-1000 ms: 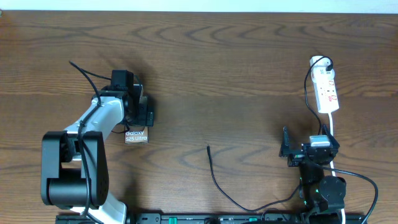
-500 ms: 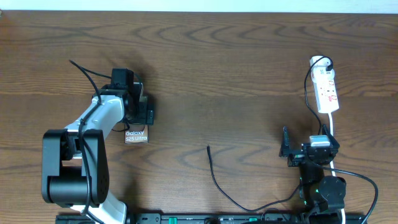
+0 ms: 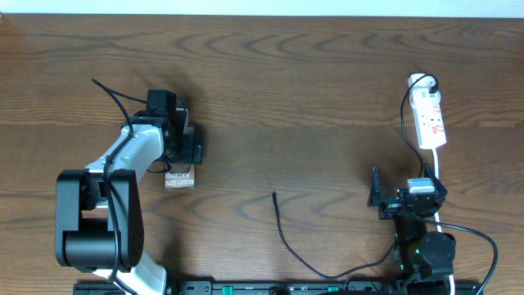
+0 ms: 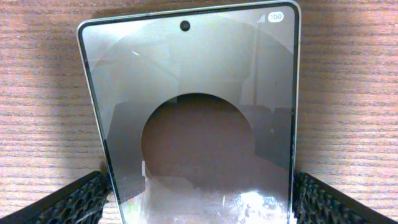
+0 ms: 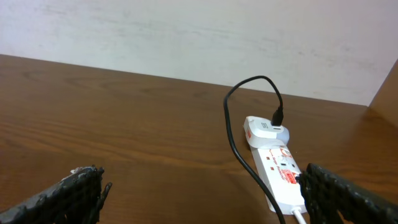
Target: Plug charger to phone and switch on socket
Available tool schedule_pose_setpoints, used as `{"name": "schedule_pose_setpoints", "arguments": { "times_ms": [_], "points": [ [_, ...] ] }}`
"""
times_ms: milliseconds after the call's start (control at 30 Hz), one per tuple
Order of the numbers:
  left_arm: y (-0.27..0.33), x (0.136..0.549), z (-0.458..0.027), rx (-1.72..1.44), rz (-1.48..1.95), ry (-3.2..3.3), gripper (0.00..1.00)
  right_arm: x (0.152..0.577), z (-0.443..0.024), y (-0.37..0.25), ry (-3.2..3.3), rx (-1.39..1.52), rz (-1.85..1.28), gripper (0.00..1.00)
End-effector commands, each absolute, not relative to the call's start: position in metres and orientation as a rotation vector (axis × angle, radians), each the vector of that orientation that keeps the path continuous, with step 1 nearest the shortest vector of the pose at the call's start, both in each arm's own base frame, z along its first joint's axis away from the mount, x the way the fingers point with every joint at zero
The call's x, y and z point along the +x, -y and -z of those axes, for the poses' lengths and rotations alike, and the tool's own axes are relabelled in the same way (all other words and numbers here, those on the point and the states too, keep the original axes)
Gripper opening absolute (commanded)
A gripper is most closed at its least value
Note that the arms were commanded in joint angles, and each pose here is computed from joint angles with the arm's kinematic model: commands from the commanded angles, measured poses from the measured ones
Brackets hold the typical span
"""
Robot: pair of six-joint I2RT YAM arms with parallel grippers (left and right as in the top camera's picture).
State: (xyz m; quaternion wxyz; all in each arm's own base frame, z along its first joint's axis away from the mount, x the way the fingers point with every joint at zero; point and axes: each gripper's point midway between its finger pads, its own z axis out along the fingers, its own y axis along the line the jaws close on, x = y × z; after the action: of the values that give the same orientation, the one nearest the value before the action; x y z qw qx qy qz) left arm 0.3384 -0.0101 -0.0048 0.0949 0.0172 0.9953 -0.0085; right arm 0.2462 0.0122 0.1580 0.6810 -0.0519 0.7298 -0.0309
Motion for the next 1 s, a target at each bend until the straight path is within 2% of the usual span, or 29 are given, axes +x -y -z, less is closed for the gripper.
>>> {"name": "schedule_pose_setpoints", "arguments": {
  "times_ms": [0,667,833,967],
  "points": [
    [0.0064,0.3097,0.0325,0.039,0.008,-3.078,0.94,0.2462,-0.1564,-0.0127,-1.642,-0.125,0.072,0.99],
    [0.0064,0.3077,0.0326,0.039,0.008,-3.086,0.93,0.2462,-0.1564,-0.0127,-1.642,-0.125,0.072,0.99],
    [0.0064,0.3077,0.0326,0.039,0.008,-3.086,0.88,0.2462,-0.1564,-0.0127,-1.642,-0.125,0.072,0.99],
    [0.0064,0.3078,0.0326,0.039,0.008,-3.086,0.88,0.2462,-0.1565,-0.0127,-1.642,-0.125,0.072,0.99]
  ]
}}
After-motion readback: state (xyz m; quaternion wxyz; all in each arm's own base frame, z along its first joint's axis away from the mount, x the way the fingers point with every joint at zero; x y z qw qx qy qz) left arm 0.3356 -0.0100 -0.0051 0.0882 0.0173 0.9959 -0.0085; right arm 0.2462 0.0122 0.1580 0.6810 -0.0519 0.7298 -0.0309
